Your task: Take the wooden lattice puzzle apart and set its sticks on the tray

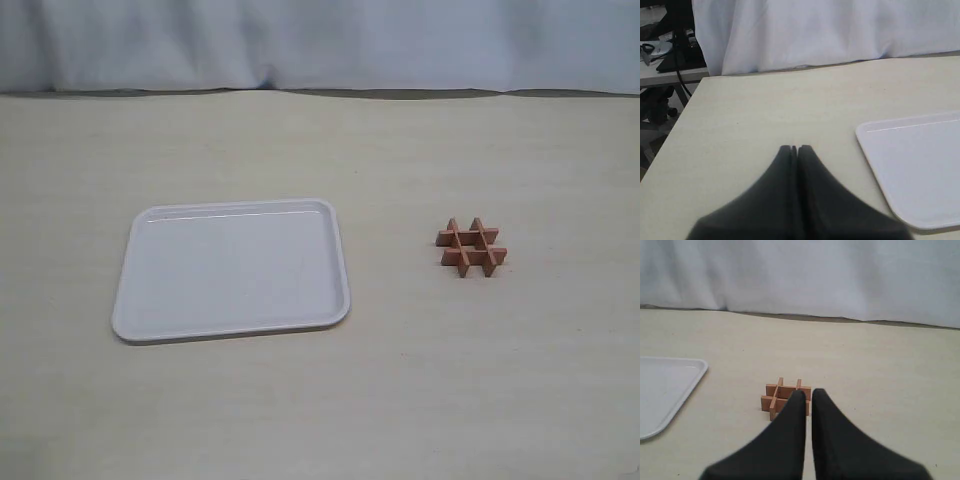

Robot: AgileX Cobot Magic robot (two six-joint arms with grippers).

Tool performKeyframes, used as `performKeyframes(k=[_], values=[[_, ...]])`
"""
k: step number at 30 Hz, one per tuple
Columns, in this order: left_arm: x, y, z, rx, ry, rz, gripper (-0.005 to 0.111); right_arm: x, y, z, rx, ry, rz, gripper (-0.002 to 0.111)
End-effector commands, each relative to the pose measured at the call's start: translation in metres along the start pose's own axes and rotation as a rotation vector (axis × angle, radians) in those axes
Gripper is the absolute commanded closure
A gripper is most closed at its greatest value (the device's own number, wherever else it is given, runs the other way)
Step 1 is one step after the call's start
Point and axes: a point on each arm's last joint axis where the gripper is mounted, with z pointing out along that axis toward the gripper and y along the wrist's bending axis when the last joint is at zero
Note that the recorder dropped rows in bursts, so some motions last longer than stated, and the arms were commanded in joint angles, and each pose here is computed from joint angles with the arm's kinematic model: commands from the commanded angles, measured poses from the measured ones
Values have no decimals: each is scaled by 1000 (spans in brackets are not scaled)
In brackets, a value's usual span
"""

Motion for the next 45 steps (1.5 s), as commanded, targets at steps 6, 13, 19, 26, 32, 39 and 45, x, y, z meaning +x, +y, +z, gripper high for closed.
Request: performKeyframes(k=[6, 13, 19, 26, 32, 39, 45], values=[[0, 0, 0, 0, -11, -3, 107, 0, 0, 0, 5, -9, 5, 104], [0, 0, 0, 1, -10, -2, 107, 0, 0, 0, 5, -9, 5, 104], [0, 0, 0, 1, -10, -2, 107, -2, 0, 0, 6, -30, 5, 104], [0, 0, 0, 1, -10, -2, 107, -21, -1, -3, -26, -241, 304, 104], [0, 0, 0, 1, -10, -2, 107, -27, -4, -5, -41, -313, 547, 104], [0, 0, 0, 1, -10, -2, 107, -30, -7, -6, -37, -358, 677, 104], [0, 0, 0, 1, -10, -2, 107, -35, -8, -8, -35, -387, 677, 104]])
